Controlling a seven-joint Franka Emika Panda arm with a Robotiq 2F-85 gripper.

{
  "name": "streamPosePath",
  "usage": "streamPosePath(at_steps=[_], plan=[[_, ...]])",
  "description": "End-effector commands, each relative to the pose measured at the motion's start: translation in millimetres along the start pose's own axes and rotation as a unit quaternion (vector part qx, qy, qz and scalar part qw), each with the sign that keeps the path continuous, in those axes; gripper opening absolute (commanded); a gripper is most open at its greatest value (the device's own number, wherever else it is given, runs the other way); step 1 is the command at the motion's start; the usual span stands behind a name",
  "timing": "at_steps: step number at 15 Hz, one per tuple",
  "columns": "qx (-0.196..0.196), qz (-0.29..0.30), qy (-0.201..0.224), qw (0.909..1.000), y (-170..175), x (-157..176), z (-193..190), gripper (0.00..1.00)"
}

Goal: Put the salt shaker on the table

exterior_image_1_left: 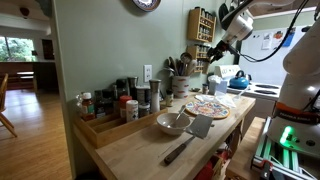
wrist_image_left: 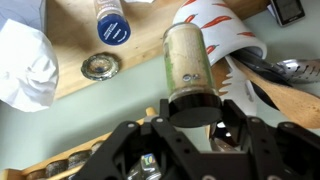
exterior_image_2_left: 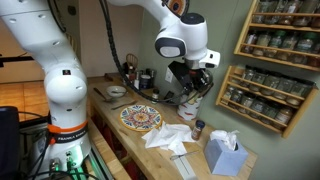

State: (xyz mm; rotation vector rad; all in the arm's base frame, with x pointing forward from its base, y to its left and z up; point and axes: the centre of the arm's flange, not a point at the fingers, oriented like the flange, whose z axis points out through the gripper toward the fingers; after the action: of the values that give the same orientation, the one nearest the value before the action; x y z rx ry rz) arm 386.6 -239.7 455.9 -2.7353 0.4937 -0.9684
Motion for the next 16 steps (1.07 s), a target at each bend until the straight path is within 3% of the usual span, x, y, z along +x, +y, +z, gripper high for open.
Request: streamPosePath(at_steps=[1, 10, 16], plan=[[0.000, 0.000, 0.000, 1.0000, 0.0, 0.1, -0.2, 0.31], [-0.011, -0.062, -0.003, 0.9980, -12.7, -66.4, 35.8, 0.31], [0.016, -0.145, 0.008, 0.9893, -56.1, -96.5, 65.1, 0.31]])
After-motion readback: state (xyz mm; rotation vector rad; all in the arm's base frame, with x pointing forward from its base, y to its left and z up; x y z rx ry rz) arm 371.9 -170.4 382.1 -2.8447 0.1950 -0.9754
